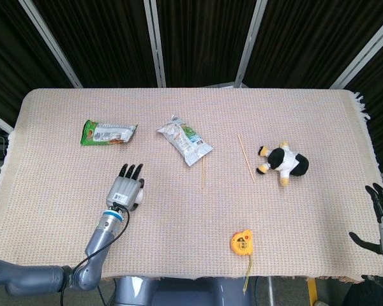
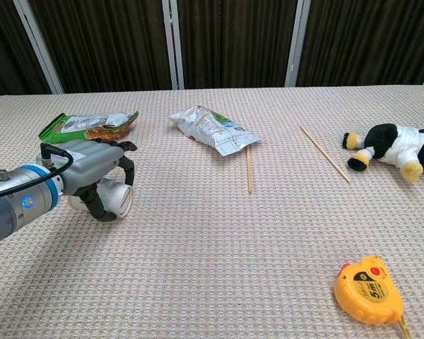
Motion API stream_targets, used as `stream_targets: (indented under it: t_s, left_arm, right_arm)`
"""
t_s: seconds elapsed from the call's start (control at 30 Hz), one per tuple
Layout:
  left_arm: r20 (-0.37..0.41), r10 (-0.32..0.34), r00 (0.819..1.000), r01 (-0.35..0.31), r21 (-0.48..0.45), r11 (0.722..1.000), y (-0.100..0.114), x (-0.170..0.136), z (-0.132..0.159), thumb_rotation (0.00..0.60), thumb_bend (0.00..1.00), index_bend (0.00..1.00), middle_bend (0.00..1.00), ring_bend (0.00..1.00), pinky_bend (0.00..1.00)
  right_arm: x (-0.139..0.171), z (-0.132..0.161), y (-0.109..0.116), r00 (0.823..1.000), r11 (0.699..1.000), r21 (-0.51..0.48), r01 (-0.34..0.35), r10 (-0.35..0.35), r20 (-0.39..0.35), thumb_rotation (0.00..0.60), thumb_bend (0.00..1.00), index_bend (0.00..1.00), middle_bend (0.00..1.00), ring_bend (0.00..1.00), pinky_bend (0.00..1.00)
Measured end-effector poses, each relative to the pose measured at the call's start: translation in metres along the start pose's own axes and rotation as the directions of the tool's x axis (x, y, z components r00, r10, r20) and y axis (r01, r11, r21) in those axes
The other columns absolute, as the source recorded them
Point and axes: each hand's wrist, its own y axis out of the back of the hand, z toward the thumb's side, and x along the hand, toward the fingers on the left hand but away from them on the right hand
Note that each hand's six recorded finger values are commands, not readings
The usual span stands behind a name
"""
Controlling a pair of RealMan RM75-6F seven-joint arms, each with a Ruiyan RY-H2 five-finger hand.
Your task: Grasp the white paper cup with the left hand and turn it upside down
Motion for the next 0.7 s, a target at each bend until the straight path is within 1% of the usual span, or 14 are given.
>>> stream_targets:
  t_s: [0.13,0.23,0.33,0.4,0.43,0.53,0.57,0.67,0.7]
  left_arm:
    - [-0.005,0.005,1.0,-0.005,-0.07,0.998,0.002,-0.002,0.0,0.6,0.16,0.48,0.0,0.0,0.0]
    - [0.002,0.008,1.0,-0.007,-0.151,0.989,0.006,-0.004,0.001,0.6,0.16,0.48,0.0,0.0,0.0]
    - [0.015,0.025,1.0,-0.021,-0.231,0.973,0.011,-0.006,0.003,0.6,0.16,0.48,0.0,0.0,0.0]
    - [0.029,0.044,0.999,-0.033,-0.296,0.955,0.014,-0.008,0.006,0.6,0.16,0.48,0.0,0.0,0.0]
    - [0.036,0.05,0.998,-0.035,-0.331,0.943,0.014,-0.009,0.008,0.6,0.16,0.48,0.0,0.0,0.0]
    - [0.066,0.071,0.995,-0.033,-0.462,0.886,0.016,-0.012,0.013,0.6,0.16,0.48,0.0,0.0,0.0]
    - [0.08,0.081,0.994,-0.028,-0.514,0.857,0.016,-0.013,0.015,0.6,0.16,0.48,0.0,0.0,0.0]
    - [0.117,0.11,0.987,-0.015,-0.618,0.786,0.016,-0.016,0.02,0.6,0.16,0.48,0.0,0.0,0.0]
    - [0.128,0.12,0.984,-0.011,-0.637,0.77,0.016,-0.017,0.021,0.6,0.16,0.48,0.0,0.0,0.0]
  right_arm:
    - [0.0,0.0,0.0,1.0,1.0,0.0,0.0,0.0,0.0,0.6,0.08,0.01,0.0,0.0,0.0]
    - [0.0,0.001,-0.001,1.0,1.0,0.003,-0.003,0.003,0.001,0.6,0.08,0.01,0.0,0.0,0.0]
    - [0.0,0.001,-0.001,1.0,1.0,0.004,-0.001,0.001,0.001,0.6,0.08,0.01,0.0,0.0,0.0]
    - [0.0,0.001,-0.001,1.0,1.0,0.004,-0.002,0.002,0.001,0.6,0.08,0.01,0.0,0.0,0.0]
    - [0.0,0.001,-0.002,1.0,1.0,0.004,-0.005,0.005,0.001,0.6,0.08,0.01,0.0,0.0,0.0]
    - [0.0,0.001,-0.002,1.0,1.0,0.006,-0.008,0.008,0.001,0.6,0.08,0.01,0.0,0.0,0.0]
    - [0.0,0.001,-0.002,1.0,1.0,0.006,-0.008,0.008,0.001,0.6,0.07,0.01,0.0,0.0,0.0]
    - [0.0,0.001,-0.002,1.0,1.0,0.006,-0.008,0.008,0.002,0.6,0.08,0.01,0.0,0.0,0.0]
    - [0.0,0.001,-0.002,1.0,1.0,0.007,-0.009,0.009,0.002,0.6,0.08,0.01,0.0,0.0,0.0]
